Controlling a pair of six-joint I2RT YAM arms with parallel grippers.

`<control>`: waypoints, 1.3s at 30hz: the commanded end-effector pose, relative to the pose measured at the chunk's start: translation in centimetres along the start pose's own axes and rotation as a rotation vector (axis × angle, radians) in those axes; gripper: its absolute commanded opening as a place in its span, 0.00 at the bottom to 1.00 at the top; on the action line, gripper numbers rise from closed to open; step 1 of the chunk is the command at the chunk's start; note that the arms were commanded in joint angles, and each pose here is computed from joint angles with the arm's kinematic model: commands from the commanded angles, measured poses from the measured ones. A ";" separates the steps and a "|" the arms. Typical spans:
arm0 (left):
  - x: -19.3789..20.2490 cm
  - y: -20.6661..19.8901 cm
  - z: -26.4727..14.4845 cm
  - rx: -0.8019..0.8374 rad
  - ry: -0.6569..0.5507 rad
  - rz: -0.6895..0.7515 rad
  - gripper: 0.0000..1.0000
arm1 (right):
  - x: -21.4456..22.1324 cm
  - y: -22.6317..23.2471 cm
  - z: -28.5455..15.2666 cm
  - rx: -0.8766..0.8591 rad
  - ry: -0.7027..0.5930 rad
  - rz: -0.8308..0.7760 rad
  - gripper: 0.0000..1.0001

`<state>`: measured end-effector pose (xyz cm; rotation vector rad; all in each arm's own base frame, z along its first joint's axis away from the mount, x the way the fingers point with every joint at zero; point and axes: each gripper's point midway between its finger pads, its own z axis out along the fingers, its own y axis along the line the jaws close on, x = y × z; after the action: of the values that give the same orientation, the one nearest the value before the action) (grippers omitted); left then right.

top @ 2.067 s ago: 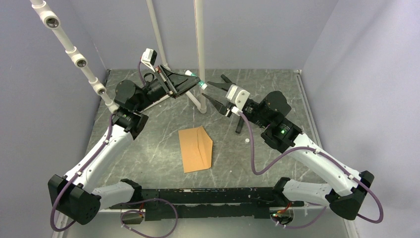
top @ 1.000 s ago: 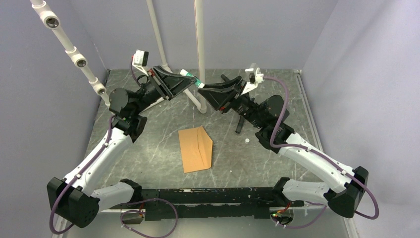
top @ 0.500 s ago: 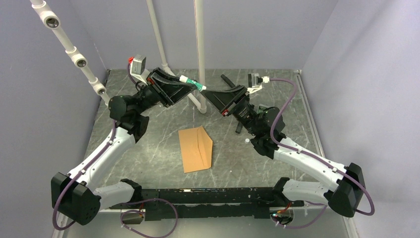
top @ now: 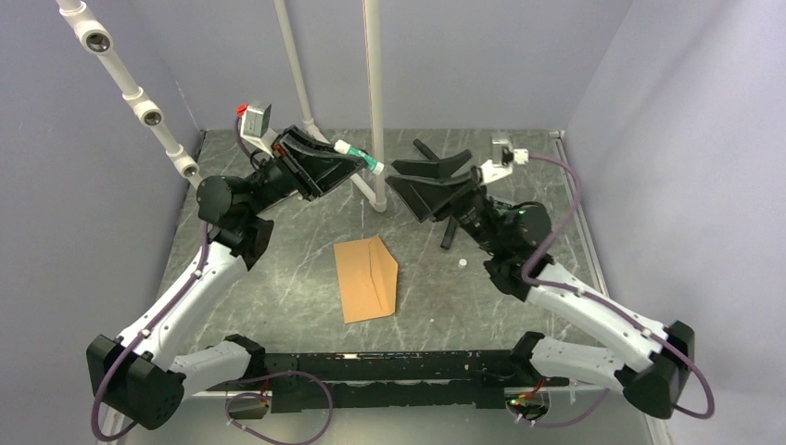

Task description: Place the letter into the envelope and seal it

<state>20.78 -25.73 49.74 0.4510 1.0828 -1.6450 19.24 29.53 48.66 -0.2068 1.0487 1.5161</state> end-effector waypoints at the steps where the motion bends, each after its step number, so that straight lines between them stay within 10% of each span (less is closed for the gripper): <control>1: -2.3 0.3 0.4 -0.111 -0.107 -0.222 0.02 | -1.7 0.3 -0.9 -0.065 0.057 -0.653 0.64; 9: -1.9 1.9 1.0 -0.097 -0.129 -0.528 0.03 | -3.7 -0.2 2.2 -0.118 0.065 -1.140 0.63; 22: -1.7 1.5 1.1 -0.088 -0.109 -0.565 0.02 | -1.1 -1.0 4.4 -0.204 0.167 -1.150 0.54; 29: -1.8 1.3 1.2 -0.085 -0.104 -0.558 0.02 | -1.0 -1.1 5.0 -0.213 0.172 -1.156 0.32; 39: -2.0 0.8 1.2 -0.028 -0.111 -0.546 0.02 | -0.7 -2.3 5.3 -0.171 0.195 -1.158 0.42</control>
<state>24.45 -26.33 49.04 -0.0565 1.3230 -2.0634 23.88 32.98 48.64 -0.9478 0.7493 0.5463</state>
